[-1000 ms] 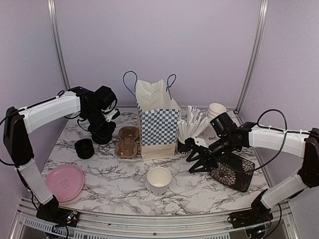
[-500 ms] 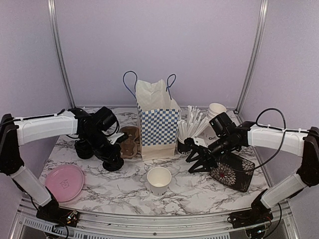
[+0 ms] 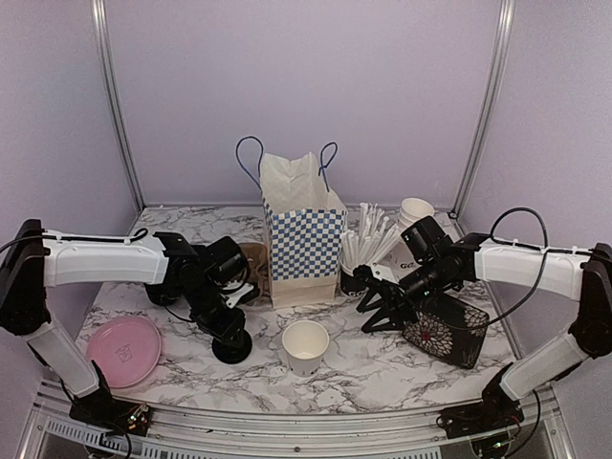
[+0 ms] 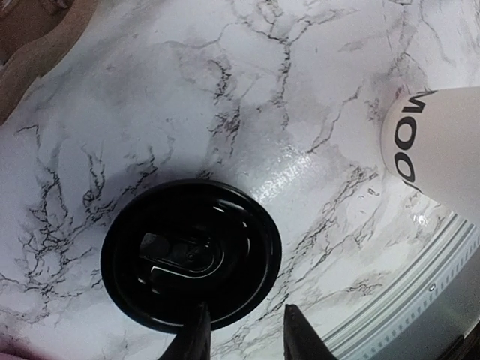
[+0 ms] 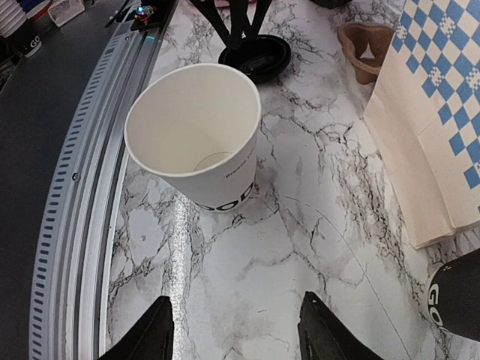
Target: Pack the takeout coffee
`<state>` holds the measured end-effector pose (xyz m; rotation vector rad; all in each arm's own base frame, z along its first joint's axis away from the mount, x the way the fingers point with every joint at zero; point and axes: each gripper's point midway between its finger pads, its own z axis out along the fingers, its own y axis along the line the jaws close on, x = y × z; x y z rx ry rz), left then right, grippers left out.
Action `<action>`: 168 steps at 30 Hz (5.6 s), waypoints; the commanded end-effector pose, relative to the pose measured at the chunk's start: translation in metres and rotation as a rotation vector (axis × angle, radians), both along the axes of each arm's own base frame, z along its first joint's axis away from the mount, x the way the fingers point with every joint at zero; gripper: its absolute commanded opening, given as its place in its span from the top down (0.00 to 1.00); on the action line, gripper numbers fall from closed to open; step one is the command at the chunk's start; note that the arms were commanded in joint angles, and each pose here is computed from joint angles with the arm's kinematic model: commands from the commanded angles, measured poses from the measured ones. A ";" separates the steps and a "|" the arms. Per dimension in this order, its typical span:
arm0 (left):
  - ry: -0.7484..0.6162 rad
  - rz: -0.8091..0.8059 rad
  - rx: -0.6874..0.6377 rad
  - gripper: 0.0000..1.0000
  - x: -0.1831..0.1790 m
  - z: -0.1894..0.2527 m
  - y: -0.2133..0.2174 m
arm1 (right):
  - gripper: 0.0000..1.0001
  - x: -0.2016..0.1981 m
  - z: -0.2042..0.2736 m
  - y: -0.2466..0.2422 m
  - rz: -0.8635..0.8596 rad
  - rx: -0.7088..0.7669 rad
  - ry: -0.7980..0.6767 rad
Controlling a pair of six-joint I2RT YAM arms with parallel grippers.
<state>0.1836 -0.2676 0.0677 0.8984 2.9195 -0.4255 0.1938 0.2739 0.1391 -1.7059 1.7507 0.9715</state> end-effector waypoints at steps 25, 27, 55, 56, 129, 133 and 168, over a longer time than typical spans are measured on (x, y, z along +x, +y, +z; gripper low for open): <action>-0.326 -0.415 0.190 0.55 -0.021 -0.023 -0.005 | 0.45 0.001 0.012 0.000 0.004 0.024 -0.040; -0.344 -0.412 0.216 0.58 -0.016 -0.026 -0.002 | 0.45 0.002 0.011 0.000 0.004 0.022 -0.038; -0.305 -0.450 0.265 0.94 -0.021 -0.031 0.007 | 0.45 0.003 0.008 0.000 0.001 0.014 -0.027; -0.308 -0.444 0.263 0.95 -0.020 -0.025 0.006 | 0.45 0.003 0.009 0.000 0.002 0.015 -0.028; -0.804 -0.487 -1.136 0.86 -0.003 0.345 -0.138 | 0.12 0.015 0.280 0.115 0.166 0.573 0.465; -0.799 -0.483 -1.130 0.85 -0.002 0.343 -0.139 | 0.18 0.016 0.276 0.116 0.163 0.569 0.470; -0.752 0.041 -0.181 0.40 0.081 0.160 -0.026 | 0.02 0.090 0.215 0.048 -0.152 0.435 0.051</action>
